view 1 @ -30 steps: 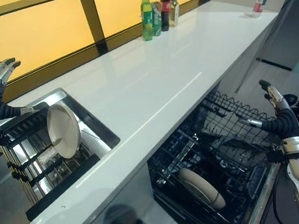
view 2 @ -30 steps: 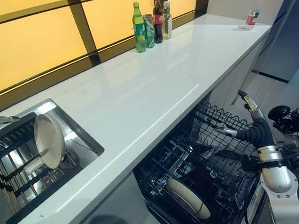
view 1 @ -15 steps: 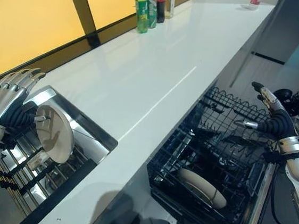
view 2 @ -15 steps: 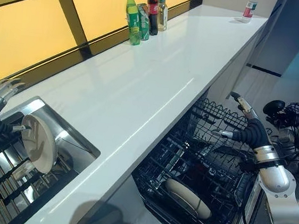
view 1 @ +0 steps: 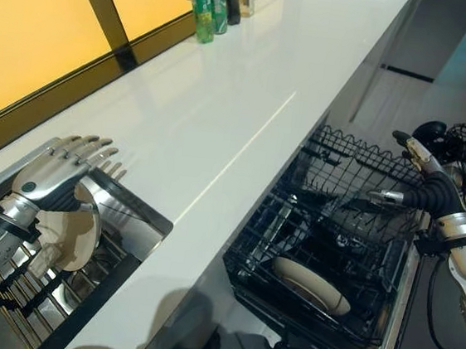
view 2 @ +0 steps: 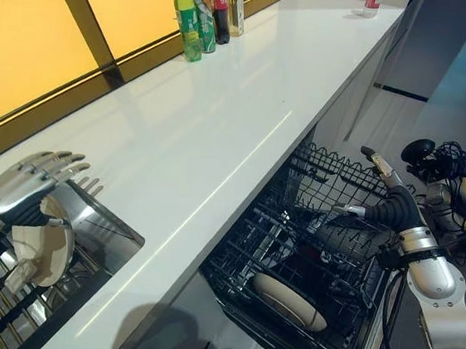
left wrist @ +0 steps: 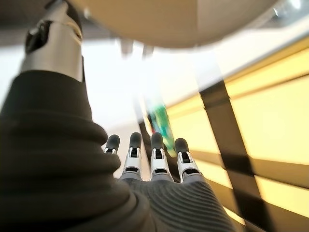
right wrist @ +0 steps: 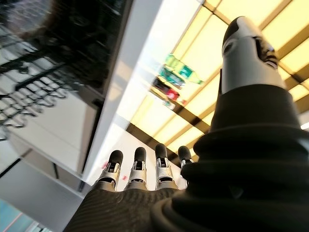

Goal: Pick up plates and place into dishwasher.

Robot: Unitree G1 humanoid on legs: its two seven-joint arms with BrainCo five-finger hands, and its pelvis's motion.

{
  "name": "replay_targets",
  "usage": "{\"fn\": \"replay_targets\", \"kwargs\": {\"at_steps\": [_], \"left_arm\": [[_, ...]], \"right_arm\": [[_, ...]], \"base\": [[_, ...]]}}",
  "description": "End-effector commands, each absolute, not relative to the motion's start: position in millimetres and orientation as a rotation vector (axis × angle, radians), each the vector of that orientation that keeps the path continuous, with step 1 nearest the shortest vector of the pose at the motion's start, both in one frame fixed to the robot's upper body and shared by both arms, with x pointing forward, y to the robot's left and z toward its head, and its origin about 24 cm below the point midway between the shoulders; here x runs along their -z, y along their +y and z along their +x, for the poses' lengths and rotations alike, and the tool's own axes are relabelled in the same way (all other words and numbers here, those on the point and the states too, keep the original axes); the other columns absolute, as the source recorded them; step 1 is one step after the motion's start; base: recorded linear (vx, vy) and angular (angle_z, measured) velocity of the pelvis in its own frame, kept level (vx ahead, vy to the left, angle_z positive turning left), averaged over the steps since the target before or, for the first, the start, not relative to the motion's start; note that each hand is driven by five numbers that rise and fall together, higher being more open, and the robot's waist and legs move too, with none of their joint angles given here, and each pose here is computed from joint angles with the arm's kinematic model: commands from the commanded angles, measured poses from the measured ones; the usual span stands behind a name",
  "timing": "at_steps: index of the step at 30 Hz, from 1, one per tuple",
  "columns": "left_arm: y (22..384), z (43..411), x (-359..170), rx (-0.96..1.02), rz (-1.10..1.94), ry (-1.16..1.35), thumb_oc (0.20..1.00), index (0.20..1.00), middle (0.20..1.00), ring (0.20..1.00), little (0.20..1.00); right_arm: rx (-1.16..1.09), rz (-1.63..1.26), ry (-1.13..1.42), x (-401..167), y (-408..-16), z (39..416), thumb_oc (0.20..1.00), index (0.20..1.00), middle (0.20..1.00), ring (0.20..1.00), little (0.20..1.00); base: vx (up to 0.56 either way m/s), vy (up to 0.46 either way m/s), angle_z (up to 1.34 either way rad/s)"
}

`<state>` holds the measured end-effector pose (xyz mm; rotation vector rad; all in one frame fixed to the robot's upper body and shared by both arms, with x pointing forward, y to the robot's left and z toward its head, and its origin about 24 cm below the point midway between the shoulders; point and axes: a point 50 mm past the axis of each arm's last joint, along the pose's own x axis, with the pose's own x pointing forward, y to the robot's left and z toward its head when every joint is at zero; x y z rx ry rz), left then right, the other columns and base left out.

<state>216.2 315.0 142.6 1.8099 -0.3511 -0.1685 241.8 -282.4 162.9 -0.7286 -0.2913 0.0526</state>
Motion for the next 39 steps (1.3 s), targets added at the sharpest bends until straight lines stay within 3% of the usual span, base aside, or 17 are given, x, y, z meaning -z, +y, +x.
{"fn": "replay_targets", "kwargs": {"at_steps": [1,7,8,9,11,19,20,22,23,28,39], "left_arm": [[320.1,223.5,-169.7,0.156,1.964,-0.352,1.000,1.000,1.000,1.000,1.000],[328.6,222.3,-167.0,0.172,2.011,-0.271,1.000,1.000,1.000,1.000,1.000],[330.0,221.6,-166.6,0.174,2.014,-0.259,0.925,0.925,0.925,0.925,0.925],[331.3,220.7,-166.0,0.175,2.012,-0.249,0.576,0.576,0.576,0.576,0.576],[332.6,220.2,-165.4,0.176,2.013,-0.239,0.200,0.200,0.200,0.200,0.200],[338.2,217.9,-170.9,0.134,1.999,-0.245,0.200,0.200,0.200,0.200,0.200],[338.8,217.4,-172.8,0.122,1.994,-0.255,0.285,0.285,0.285,0.285,0.285],[339.8,216.4,-176.4,0.091,1.990,-0.278,0.564,0.564,0.564,0.564,0.564],[340.6,215.9,-177.9,0.064,1.982,-0.296,1.000,1.000,1.000,1.000,1.000],[340.6,215.3,-190.7,-0.108,1.856,-0.463,1.000,1.000,1.000,1.000,1.000],[317.8,206.1,-213.3,-0.216,1.782,-0.771,1.000,1.000,1.000,1.000,1.000]], "right_arm": [[-0.070,-0.733,-0.398,-187.4,-277.1,245.5,1.000,1.000,1.000,1.000,1.000],[-0.069,-0.742,-0.393,-186.4,-279.6,244.1,1.000,1.000,1.000,1.000,1.000],[-0.068,-0.742,-0.394,-186.8,-279.8,243.9,1.000,1.000,1.000,1.000,1.000],[-0.067,-0.741,-0.395,-186.2,-279.9,244.0,1.000,1.000,1.000,1.000,1.000],[-0.067,-0.740,-0.395,-185.9,-279.7,244.4,1.000,1.000,1.000,1.000,1.000],[-0.067,-0.733,-0.392,-182.9,-278.8,243.9,1.000,1.000,1.000,1.000,1.000],[-0.067,-0.730,-0.389,-182.3,-278.8,243.2,1.000,1.000,1.000,1.000,1.000],[-0.067,-0.723,-0.385,-180.3,-278.7,242.4,1.000,1.000,1.000,1.000,1.000],[-0.067,-0.718,-0.385,-179.4,-277.9,242.4,1.000,1.000,1.000,1.000,1.000],[-0.066,-0.699,-0.379,-175.6,-273.9,242.2,1.000,1.000,1.000,1.000,1.000],[-0.050,-0.667,-0.352,-167.8,-272.1,236.6,1.000,1.000,1.000,1.000,1.000]], "base": [[0.01,0.042,0.03],[0.00,0.030,0.02],[0.00,0.000,0.00],[0.00,0.000,0.00],[-0.01,0.020,0.05],[0.00,0.015,0.08],[0.00,-0.003,0.13],[0.00,-0.008,0.08],[0.00,-0.012,0.04],[0.01,-0.013,0.04],[0.01,-0.023,0.04]]}}
